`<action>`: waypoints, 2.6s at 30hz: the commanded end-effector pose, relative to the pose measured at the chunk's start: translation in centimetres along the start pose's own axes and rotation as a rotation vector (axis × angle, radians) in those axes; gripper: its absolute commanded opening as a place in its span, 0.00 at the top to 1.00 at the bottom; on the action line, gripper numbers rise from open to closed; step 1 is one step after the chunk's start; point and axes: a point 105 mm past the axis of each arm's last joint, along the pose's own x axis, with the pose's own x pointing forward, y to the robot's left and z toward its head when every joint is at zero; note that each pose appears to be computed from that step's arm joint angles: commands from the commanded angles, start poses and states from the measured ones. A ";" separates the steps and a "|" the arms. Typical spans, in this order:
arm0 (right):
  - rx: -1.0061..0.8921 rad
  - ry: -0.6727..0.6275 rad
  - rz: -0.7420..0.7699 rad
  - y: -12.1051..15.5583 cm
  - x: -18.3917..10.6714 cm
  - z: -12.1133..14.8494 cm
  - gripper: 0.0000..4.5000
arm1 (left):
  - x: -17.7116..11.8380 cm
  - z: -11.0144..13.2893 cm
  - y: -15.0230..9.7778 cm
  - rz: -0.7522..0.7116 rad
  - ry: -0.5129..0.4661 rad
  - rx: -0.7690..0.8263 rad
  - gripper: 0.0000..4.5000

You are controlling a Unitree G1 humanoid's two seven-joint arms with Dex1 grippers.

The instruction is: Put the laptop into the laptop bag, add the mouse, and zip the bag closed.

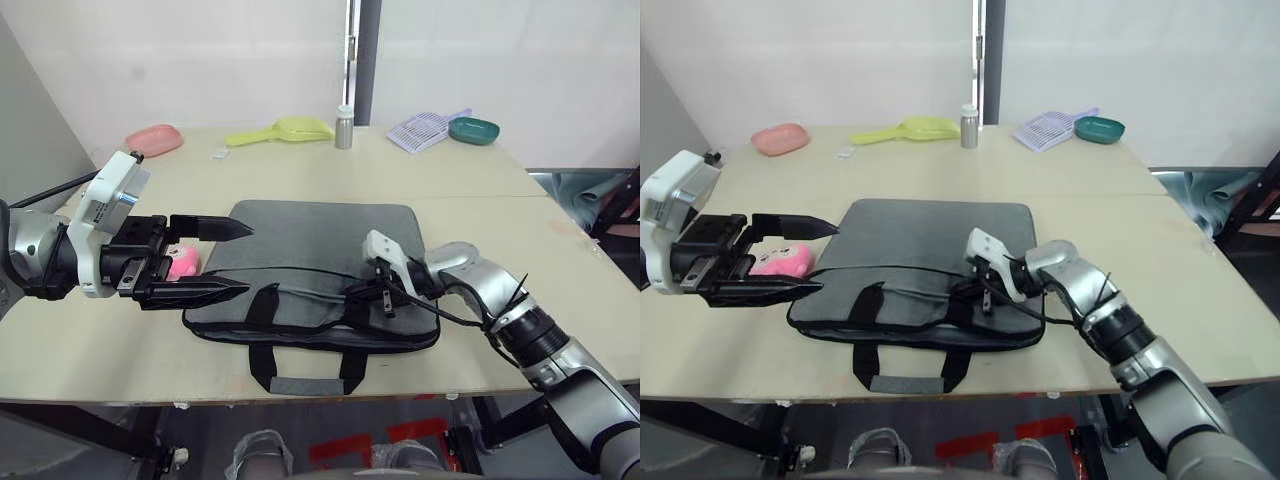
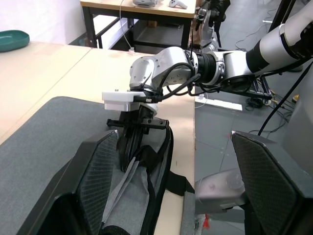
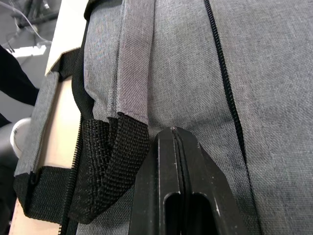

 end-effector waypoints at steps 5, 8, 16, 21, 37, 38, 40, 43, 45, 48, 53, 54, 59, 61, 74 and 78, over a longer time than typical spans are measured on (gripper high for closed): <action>0.214 0.038 0.118 2.0 1.1 -5.0 0.99 | -0.6 0.7 -0.1 0.033 -0.018 0.034 0.13; 0.258 0.008 0.135 2.3 1.1 -5.5 0.99 | -0.9 0.6 -0.1 0.048 -0.028 0.022 0.13; 0.312 0.051 0.040 0.7 1.7 -8.7 0.99 | -1.9 -0.5 1.1 0.111 -0.033 -0.031 0.13; 0.313 0.126 0.063 1.3 1.6 -10.7 0.99 | -3.1 -1.3 1.9 0.179 -0.024 -0.066 0.13; 0.234 0.113 0.105 1.9 1.2 -8.2 0.99 | -13.4 -12.1 10.1 0.853 0.012 -0.461 0.13; 0.232 0.114 0.106 1.9 1.1 -8.2 0.99 | -13.7 -12.5 10.6 0.881 -0.040 -0.512 0.13; 0.228 0.115 0.106 2.0 1.1 -8.1 0.99 | -13.6 -13.3 11.1 0.899 -0.124 -0.612 0.13; 0.224 0.115 0.105 2.1 1.1 -8.0 0.99 | -13.3 -15.1 11.4 0.911 -0.120 -0.700 0.13; 0.223 0.119 0.101 2.2 1.1 -8.0 0.99 | -13.3 -16.8 11.4 0.933 -0.102 -0.767 0.13; 0.227 0.120 0.096 2.2 1.1 -8.1 0.99 | -13.2 -18.7 11.6 0.963 -0.080 -0.830 0.13; 0.232 0.119 0.088 2.4 1.0 -8.2 0.99 | -14.1 -20.4 11.7 1.008 -0.073 -0.893 0.13; 0.233 0.119 0.087 2.4 1.0 -8.2 0.99 | -13.9 -20.8 11.5 0.999 -0.053 -0.902 0.13; 0.233 0.117 0.081 2.5 1.0 -8.2 0.99 | -12.7 -21.8 10.8 0.946 -0.002 -0.919 0.13; 0.230 0.117 0.082 2.5 1.1 -8.2 1.00 | -12.5 -21.9 10.9 0.941 0.000 -0.919 0.25; 0.251 0.142 0.051 2.1 1.3 -8.5 1.00 | -10.8 -19.7 9.1 0.807 0.066 -0.819 0.99; 0.272 0.172 -0.014 1.2 1.6 -9.0 1.00 | -10.3 -18.7 7.7 0.741 0.154 -0.759 0.99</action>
